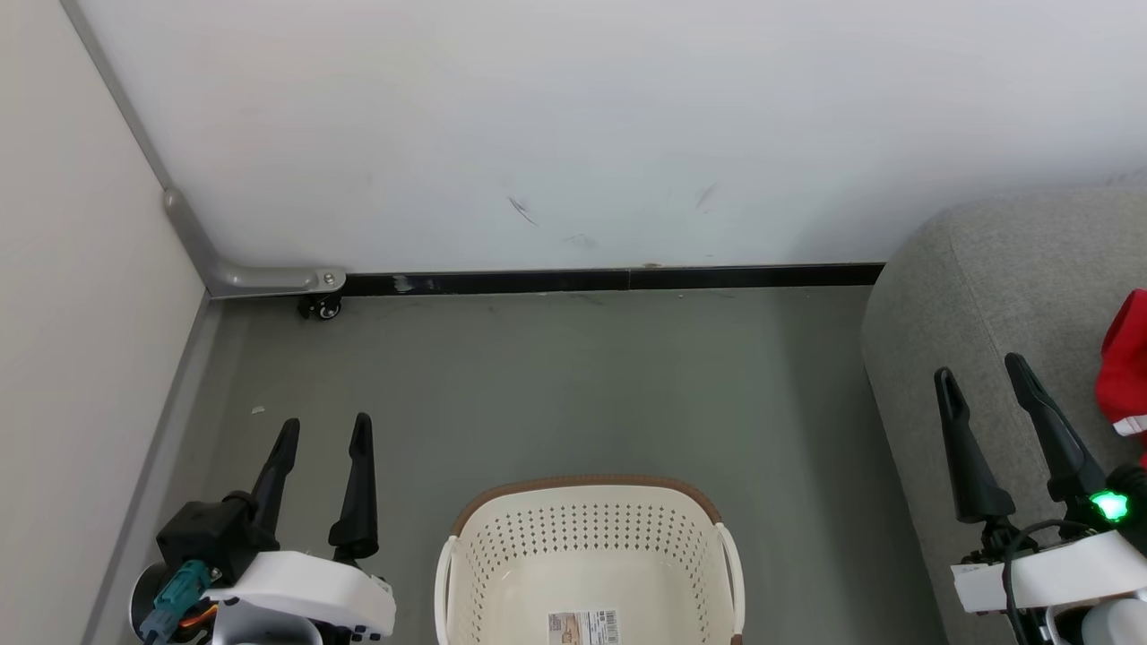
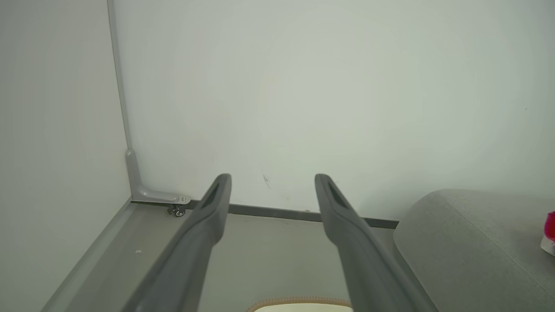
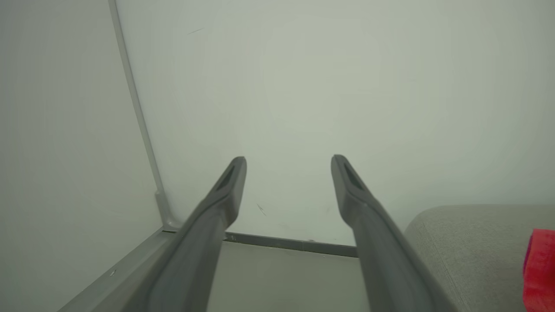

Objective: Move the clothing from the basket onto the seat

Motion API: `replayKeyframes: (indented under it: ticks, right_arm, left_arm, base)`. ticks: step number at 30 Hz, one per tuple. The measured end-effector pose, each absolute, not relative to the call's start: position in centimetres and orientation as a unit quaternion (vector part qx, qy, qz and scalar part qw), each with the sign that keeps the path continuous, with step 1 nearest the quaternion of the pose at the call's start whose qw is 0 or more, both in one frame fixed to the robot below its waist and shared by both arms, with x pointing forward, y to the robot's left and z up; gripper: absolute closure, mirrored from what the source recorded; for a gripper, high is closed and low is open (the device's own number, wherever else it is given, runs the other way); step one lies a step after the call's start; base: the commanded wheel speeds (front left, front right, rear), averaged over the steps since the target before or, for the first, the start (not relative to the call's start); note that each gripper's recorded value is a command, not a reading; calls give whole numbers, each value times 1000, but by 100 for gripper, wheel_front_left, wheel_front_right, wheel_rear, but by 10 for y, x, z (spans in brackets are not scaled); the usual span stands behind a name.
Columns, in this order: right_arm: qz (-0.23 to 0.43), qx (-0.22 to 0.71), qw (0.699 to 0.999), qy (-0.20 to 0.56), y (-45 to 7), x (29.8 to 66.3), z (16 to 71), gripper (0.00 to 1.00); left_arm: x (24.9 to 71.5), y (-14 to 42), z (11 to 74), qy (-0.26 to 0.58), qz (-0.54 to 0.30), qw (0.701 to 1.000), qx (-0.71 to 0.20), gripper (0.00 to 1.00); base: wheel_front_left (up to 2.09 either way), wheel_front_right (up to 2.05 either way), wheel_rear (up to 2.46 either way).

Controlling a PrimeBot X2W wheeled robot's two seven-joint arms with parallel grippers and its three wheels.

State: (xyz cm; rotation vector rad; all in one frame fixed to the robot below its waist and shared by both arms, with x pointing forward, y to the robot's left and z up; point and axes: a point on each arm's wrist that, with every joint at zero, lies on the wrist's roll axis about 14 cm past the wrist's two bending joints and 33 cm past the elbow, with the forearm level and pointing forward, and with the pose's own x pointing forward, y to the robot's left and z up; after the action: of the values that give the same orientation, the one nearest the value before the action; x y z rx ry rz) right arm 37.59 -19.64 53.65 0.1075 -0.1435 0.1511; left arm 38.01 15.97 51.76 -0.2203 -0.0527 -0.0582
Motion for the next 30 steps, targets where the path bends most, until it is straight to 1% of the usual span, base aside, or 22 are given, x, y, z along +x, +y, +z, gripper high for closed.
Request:
replayKeyframes:
  ticks: [26,27,30]
  right_arm:
    - [73,54,993,-78,-196,374,540,0]
    - [73,54,993,-78,-196,374,540,100]
    - [71,59,994,-65,-195,371,531,100]
  left_arm:
    - [381,159,520,-33,-27,993,-111,0]
    - [381,159,520,-33,-28,993,-111,100]
    - [378,156,510,-19,-30,993,-114,100]
  base:
    - [0,0,0]
    - [0,0,0]
    - [0,0,0]
